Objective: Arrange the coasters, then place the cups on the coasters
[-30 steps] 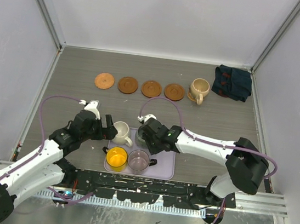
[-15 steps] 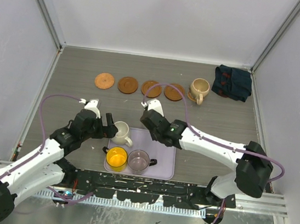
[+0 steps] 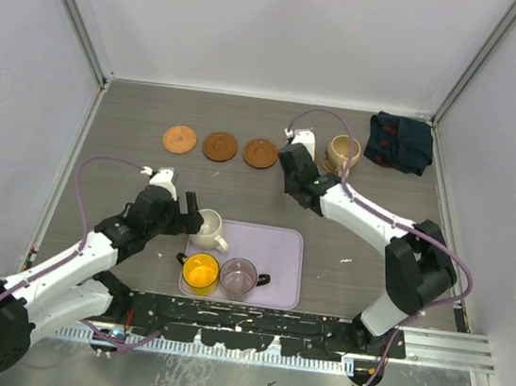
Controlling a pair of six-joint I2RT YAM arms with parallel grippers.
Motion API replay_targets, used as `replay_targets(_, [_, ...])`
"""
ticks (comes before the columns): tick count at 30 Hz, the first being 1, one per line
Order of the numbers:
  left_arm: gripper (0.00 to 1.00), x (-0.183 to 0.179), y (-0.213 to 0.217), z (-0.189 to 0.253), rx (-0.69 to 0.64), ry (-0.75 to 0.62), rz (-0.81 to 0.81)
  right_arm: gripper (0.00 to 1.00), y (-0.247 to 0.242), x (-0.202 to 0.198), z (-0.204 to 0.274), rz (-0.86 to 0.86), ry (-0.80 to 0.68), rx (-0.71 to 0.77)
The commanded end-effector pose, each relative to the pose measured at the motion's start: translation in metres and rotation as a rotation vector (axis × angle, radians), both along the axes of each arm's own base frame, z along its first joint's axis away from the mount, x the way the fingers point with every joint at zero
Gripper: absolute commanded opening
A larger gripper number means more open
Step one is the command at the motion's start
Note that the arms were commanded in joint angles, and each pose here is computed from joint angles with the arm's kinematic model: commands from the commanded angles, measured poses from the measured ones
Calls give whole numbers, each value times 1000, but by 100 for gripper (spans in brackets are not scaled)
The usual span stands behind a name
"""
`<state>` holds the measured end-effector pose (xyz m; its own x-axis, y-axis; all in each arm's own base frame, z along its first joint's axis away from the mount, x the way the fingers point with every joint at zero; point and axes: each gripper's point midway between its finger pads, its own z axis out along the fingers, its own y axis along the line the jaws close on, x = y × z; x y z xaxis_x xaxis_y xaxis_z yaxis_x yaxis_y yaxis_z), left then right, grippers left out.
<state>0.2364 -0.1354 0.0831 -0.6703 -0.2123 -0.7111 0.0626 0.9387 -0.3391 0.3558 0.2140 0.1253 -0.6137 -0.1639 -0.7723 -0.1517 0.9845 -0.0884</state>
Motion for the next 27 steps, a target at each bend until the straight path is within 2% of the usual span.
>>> replay_targets(1, [97, 29, -9, 36, -24, -128, 15, 1, 0, 70, 59, -67, -216, 117])
replay_targets(8, [97, 35, -8, 41, -20, -145, 30, 1, -9, 117, 46, -117, -209, 109])
replay_targets(14, [97, 34, -3, 38, 9, -139, 41, 1, -8, 142, 39, -130, -202, 111])
replay_targets(27, [98, 36, -4, 34, 17, -128, 41, 1, -23, 147, 12, -146, -131, 98])
